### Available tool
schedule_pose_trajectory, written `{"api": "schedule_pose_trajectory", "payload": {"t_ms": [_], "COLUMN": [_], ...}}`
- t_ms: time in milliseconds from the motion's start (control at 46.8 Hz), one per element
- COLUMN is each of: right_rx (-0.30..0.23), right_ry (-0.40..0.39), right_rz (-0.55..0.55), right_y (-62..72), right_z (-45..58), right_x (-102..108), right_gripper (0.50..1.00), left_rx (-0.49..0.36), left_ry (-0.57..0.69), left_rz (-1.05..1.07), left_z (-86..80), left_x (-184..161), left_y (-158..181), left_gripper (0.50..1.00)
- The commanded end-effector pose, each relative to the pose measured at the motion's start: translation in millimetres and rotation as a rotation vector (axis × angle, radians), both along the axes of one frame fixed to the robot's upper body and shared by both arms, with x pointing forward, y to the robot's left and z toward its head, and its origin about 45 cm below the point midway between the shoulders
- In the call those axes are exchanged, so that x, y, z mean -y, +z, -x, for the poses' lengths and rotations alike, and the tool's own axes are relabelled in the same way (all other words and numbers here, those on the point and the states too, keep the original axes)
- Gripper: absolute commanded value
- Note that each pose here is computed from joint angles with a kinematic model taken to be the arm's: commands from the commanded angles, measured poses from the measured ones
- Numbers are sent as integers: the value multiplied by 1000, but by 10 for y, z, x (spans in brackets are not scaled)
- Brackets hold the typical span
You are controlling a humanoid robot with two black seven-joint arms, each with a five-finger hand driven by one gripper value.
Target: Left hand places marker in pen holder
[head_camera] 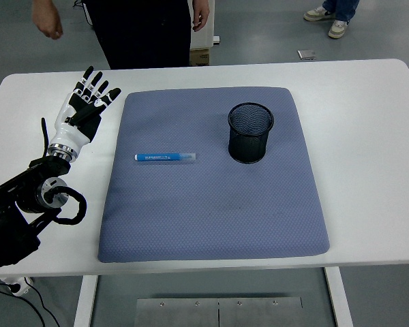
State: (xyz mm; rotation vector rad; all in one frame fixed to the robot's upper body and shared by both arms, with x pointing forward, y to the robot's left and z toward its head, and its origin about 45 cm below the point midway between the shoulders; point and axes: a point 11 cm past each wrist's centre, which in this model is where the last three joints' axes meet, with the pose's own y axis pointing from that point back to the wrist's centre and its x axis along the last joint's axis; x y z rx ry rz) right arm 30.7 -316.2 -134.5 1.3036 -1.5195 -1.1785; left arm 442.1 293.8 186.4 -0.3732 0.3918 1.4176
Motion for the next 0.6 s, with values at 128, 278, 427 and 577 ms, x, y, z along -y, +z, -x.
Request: {"api": "schedule_pose_trajectory", "payload": {"t_ms": [128, 278, 427, 577], "right_rx": [0, 0, 0, 0], "right_ry": [0, 0, 0, 0], "right_rz": [0, 0, 0, 0], "right_y": [0, 0, 0, 0], "right_z": [1, 1, 1, 1], "right_x": [0, 0, 0, 0], "right_gripper": [1000, 1000, 1000, 1000], "left_rx": [5, -4, -3, -3], "left_ry": [-26, -5, -4, -10], "left_rz": [22, 19, 20, 1], "left_z": [15, 10, 9, 8], "left_x": [27, 3, 1, -12], "left_y": [-3, -11, -8, -5], "left_gripper": [1000, 1000, 1000, 1000]}}
